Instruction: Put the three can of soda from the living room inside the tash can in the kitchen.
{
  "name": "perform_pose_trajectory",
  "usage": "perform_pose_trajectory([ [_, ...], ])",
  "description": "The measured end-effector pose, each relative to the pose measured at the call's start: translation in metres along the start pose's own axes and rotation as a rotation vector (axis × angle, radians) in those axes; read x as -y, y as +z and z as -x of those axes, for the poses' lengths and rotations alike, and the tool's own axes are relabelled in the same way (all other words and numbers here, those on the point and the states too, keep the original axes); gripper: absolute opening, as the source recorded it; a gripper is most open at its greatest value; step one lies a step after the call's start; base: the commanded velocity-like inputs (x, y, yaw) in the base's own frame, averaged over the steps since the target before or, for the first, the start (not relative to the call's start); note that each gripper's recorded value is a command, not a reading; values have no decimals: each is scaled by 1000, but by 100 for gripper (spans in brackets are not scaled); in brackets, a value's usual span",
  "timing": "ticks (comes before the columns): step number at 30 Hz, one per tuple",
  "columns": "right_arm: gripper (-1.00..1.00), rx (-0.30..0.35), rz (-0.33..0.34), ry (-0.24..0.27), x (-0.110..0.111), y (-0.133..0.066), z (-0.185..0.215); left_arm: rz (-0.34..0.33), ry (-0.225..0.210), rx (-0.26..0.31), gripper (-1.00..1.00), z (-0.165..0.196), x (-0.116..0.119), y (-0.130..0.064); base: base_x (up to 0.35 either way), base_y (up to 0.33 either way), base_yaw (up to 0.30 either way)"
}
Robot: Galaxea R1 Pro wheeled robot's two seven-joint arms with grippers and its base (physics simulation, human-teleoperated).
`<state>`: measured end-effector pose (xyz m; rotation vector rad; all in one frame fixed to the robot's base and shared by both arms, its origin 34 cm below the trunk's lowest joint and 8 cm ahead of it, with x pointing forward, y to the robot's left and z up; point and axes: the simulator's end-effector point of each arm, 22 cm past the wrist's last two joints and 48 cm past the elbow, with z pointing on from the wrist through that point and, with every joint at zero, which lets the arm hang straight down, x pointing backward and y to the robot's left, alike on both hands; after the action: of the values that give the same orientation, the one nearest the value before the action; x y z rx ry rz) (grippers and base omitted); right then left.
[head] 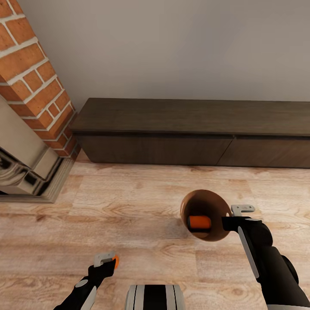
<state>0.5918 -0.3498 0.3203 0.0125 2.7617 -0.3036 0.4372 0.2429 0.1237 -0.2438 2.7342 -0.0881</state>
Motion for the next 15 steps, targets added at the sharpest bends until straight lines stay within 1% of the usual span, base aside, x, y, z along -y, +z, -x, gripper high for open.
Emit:
perform_pose_trajectory([
  [9, -100, 0, 0, 0, 0, 0, 0, -1, -1, 0, -100, 0, 1, 0, 0, 0, 0],
  [15, -100, 0, -1, -1, 3, -11, 8, 1, -1, 0, -100, 8, 2, -11, 0, 0, 0],
])
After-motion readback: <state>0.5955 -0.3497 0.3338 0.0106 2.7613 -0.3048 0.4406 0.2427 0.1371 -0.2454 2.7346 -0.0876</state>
